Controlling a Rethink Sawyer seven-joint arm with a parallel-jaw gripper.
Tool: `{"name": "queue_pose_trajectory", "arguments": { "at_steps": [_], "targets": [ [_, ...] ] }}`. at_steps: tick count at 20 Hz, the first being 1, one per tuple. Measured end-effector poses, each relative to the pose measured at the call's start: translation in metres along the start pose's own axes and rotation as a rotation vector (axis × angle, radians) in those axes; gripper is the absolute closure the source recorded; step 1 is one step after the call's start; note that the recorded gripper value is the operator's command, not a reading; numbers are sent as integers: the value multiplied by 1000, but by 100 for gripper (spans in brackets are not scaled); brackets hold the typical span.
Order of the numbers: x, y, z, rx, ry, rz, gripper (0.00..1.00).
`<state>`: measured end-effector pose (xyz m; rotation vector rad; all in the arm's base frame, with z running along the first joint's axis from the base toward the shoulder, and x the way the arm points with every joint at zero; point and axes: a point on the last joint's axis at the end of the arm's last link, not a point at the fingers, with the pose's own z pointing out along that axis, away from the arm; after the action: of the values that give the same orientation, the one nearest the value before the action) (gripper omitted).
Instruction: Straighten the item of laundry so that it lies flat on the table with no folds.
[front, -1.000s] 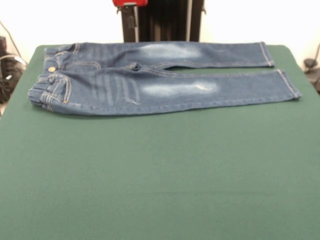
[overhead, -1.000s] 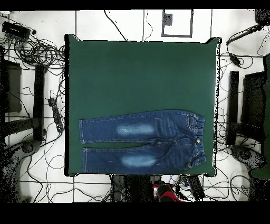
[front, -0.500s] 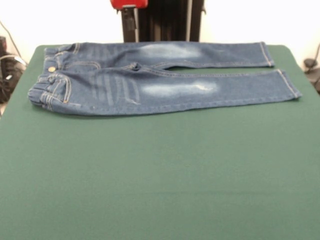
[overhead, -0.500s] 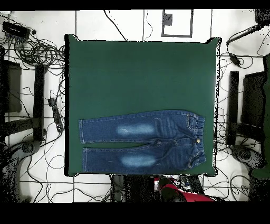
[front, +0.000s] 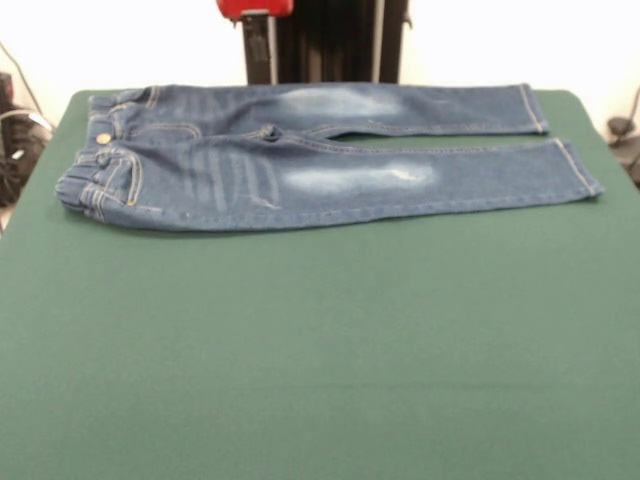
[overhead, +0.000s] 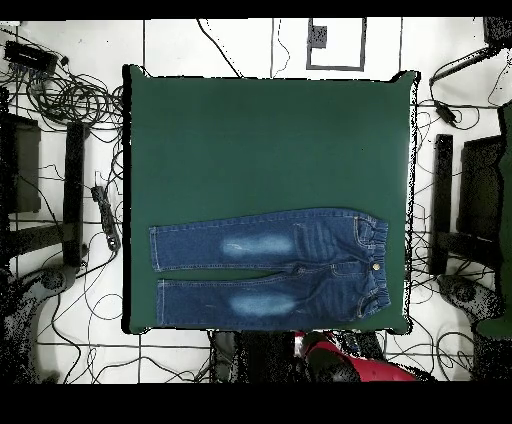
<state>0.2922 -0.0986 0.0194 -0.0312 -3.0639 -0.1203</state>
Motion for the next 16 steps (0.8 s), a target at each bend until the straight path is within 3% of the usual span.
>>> {"name": "queue_pose_trajectory", "arguments": {
  "at_steps": [6, 16],
  "targets": [
    [-14, 0, 3, -4, 12, -10, 100],
    [-63, -21, 16, 18, -8, -42, 100]
  ]
}}
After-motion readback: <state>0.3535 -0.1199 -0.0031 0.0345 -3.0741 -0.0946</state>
